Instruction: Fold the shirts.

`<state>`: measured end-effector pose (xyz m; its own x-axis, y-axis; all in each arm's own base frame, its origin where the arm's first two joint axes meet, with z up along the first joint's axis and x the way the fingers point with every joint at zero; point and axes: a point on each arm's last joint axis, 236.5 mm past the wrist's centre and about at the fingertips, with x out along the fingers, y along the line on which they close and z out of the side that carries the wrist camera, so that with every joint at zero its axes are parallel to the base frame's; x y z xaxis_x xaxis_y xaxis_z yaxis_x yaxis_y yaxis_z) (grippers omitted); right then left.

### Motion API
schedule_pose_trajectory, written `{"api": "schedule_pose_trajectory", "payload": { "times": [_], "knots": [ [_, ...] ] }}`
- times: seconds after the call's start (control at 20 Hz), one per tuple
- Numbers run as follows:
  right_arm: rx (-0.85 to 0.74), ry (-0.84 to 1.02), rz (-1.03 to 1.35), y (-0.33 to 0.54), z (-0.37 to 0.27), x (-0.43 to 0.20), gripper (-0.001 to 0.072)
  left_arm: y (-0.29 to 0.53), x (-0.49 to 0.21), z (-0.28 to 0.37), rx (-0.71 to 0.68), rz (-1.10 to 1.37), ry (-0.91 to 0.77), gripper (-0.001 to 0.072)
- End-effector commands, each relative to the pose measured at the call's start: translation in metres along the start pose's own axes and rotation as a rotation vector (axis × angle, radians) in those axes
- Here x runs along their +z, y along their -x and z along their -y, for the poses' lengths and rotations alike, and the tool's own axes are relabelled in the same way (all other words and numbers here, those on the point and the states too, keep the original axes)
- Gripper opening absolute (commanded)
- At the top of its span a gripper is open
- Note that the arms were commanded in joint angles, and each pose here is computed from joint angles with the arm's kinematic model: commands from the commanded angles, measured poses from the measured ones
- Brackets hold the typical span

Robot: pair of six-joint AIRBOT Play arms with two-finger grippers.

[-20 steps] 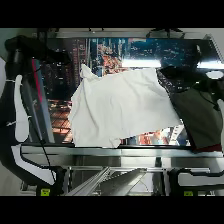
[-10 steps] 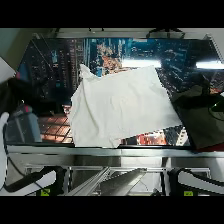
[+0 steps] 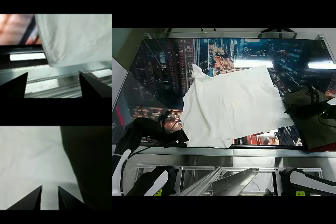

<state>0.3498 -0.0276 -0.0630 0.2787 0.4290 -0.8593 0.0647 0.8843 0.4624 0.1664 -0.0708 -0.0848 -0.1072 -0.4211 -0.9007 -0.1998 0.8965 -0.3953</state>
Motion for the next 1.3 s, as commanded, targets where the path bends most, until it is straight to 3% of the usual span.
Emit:
{"api": "schedule_pose_trajectory", "payload": {
  "times": [0.0,0.3,0.55,0.6,0.65,0.75,0.85,0.9,1.15,1.2,1.25],
  "knots": [
    [-0.093,-0.003,-0.021,0.001,0.024,-0.006,0.0253,-0.014,-0.011,-0.003,-0.016,-0.008,0.027,0.0699],
    [-0.107,-0.06,0.01,0.008,0.038,-0.003,0.0253,-0.015,0.018,0.007,-0.065,0.103,0.024,0.0698],
    [-0.114,-0.062,0.012,0.009,0.041,-0.003,0.0253,-0.04,0.009,-0.002,-0.069,-0.022,0.041,0.0698],
    [-0.113,-0.062,0.011,0.009,0.04,-0.003,0.0253,-0.044,0.012,0.001,-0.088,-0.021,0.03,0.0642],
    [-0.112,-0.066,0.008,0.009,0.04,-0.004,0.0253,-0.046,0.019,0.005,-0.111,0.0,0.03,0.0521],
    [-0.098,-0.08,-0.001,0.009,0.036,-0.006,0.0253,-0.046,0.035,0.009,-0.132,0.048,0.041,0.0398],
    [-0.061,-0.093,0.007,0.01,0.026,-0.004,0.0253,-0.037,0.053,0.014,-0.137,0.091,0.013,0.0095],
    [-0.035,-0.098,0.023,0.013,0.017,-0.001,0.0253,-0.027,0.065,0.018,-0.136,0.123,-0.014,0.0016],
    [0.047,-0.067,0.046,0.032,-0.027,0.0,0.0255,0.018,0.109,-0.002,0.023,0.222,-0.12,0.0016],
    [0.055,-0.072,0.031,0.03,-0.033,-0.004,0.0294,0.024,0.113,-0.007,0.037,0.232,-0.119,0.0016],
    [0.064,-0.082,0.004,0.024,-0.038,-0.013,0.0392,0.029,0.115,-0.009,0.036,0.241,-0.11,0.0016]
  ]
}}
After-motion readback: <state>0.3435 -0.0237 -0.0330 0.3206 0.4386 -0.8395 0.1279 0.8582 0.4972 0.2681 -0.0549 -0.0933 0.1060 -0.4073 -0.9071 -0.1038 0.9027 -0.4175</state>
